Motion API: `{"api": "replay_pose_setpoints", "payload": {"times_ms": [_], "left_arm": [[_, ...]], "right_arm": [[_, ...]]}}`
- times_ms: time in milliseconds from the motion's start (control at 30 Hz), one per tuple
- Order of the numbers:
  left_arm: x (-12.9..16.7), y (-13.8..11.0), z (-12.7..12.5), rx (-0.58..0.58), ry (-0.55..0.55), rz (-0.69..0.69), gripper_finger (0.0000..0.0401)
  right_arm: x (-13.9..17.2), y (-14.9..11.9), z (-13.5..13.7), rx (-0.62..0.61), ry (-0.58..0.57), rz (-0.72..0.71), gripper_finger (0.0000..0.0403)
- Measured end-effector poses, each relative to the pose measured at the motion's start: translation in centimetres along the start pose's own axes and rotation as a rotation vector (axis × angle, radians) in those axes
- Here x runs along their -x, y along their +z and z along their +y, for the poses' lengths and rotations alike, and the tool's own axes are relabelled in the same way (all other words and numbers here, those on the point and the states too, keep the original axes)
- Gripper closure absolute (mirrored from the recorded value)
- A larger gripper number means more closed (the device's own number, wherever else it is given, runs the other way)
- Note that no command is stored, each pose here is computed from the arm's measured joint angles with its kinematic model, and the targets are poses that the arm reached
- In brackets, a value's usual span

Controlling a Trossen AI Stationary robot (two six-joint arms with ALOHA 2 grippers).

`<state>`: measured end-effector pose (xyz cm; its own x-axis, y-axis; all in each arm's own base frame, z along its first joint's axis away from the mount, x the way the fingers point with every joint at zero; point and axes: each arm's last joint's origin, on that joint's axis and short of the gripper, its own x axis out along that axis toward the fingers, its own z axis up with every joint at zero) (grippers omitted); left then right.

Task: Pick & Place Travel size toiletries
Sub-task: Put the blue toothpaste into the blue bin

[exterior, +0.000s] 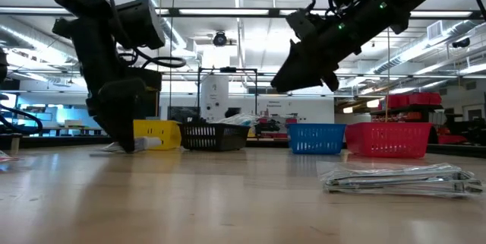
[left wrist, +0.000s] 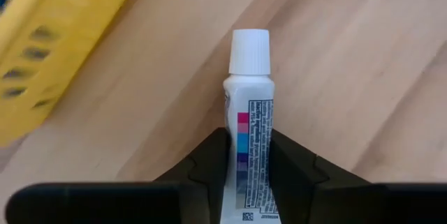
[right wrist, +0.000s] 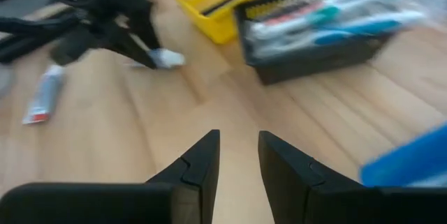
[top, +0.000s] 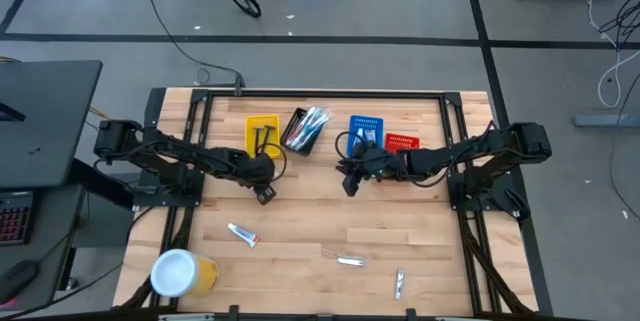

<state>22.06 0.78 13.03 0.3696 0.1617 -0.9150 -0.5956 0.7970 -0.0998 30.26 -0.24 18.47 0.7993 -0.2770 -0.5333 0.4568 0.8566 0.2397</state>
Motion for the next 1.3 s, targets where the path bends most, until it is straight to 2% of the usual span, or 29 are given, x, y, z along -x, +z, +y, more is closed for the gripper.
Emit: {"api": "replay_pose_setpoints", "payload": {"times_ms": [100, 267, 400, 700, 1067, 1200, 1300], "left_arm": [[0.0, 0.6, -0.5, -0.042, -0.073, -0.05, 0.0303], [0.4, 2.0, -1.8, -0.123, -0.244, -0.179, 0.0303], [1.0, 3.2, -2.6, -0.23, -0.339, -0.32, 0.0303], [2.4, 5.1, -3.7, -0.359, -0.412, -0.596, 0.0303], [4.7, 7.0, -4.6, -0.372, -0.5, -0.919, 0.0303], [5.7, 7.4, -4.8, -0.376, -0.555, -1.015, 0.0303], [6.4, 7.6, -5.0, -0.424, -0.627, -1.083, 0.0303]], "right_arm": [[0.0, 0.3, 0.3, 0.026, 0.057, -0.013, 0.0293], [0.0, 0.3, 0.3, 0.079, 0.057, -0.018, 0.0293], [-0.3, 0.2, 0.3, 0.104, 0.059, -0.021, 0.0293], [-1.2, 0.2, 0.5, 0.101, 0.12, -0.06, 0.0293], [-0.9, 0.9, 1.5, 0.094, 0.257, -0.117, 0.0293], [-0.7, 1.4, 2.0, 0.15, 0.291, -0.192, 0.0293], [-0.4, 1.8, 2.4, 0.195, 0.328, -0.252, 0.0293]]}}
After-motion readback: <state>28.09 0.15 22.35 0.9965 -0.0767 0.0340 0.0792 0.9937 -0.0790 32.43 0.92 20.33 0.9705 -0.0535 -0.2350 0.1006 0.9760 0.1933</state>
